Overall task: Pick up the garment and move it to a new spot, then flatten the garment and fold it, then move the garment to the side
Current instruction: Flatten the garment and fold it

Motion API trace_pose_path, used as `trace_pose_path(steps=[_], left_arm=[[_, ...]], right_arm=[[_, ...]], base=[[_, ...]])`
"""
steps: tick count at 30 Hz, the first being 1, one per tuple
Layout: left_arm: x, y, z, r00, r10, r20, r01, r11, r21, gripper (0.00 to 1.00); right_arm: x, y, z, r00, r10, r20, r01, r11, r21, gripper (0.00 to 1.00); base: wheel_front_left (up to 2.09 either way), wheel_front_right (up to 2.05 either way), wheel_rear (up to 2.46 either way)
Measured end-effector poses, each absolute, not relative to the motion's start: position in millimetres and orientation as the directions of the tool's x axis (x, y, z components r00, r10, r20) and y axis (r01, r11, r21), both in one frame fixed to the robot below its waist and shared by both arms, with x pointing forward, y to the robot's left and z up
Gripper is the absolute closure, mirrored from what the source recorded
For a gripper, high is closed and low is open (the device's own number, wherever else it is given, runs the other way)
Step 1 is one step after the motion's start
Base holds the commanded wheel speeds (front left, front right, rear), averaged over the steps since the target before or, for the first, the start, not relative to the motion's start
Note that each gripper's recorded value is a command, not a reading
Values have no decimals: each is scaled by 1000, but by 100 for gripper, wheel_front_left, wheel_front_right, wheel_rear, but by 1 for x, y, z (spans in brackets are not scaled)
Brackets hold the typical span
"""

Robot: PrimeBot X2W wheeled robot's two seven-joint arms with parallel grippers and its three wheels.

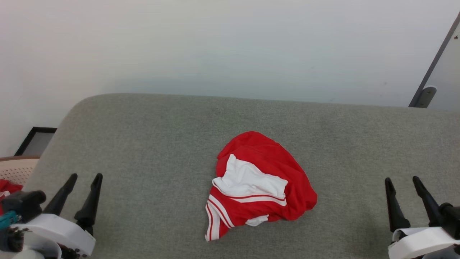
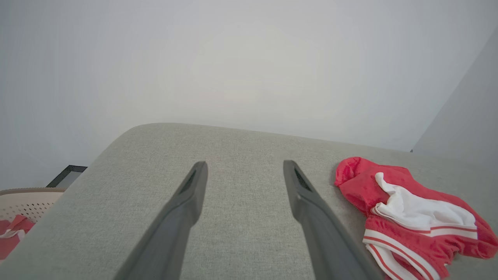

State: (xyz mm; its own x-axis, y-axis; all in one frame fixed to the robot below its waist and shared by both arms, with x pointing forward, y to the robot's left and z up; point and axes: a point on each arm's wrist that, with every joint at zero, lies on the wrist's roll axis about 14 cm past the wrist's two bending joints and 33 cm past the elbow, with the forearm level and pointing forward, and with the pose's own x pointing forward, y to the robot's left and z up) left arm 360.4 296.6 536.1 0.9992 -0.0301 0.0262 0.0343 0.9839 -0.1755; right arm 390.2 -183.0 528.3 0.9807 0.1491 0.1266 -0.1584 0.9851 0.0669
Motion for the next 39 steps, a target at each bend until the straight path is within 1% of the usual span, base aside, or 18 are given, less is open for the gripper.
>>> trace_pose_path(steps=[4,10,13,20,22,30,34,39], left_arm=[[364,294,539,999,-39,30,44,984,-173,0],[360,308,540,999,28,36,-21,983,-181,0],[354,319,539,996,80,39,-72,980,-188,0],[330,338,533,987,160,36,-150,970,-191,0],[326,340,532,985,170,35,-161,968,-191,0],[301,351,519,970,242,19,-233,948,-216,0],[292,356,514,962,273,9,-264,938,-224,0],[288,361,510,953,304,3,-295,927,-233,0]], right_arm=[[391,-173,527,976,179,121,-188,980,67,0],[395,-142,525,957,270,105,-278,958,73,0],[400,-122,528,938,332,101,-339,938,66,0],[407,-70,522,879,475,43,-477,876,68,0],[408,-63,521,869,494,32,-495,866,67,0],[417,-17,504,786,611,-98,-608,792,62,0],[421,-4,488,744,639,-194,-644,764,47,0],[424,5,461,693,645,-323,-671,741,39,0]], base=[[0,0,0],[0,0,0],[0,0,0],[0,0,0],[0,0,0],[0,0,0],[0,0,0],[0,0,0]])
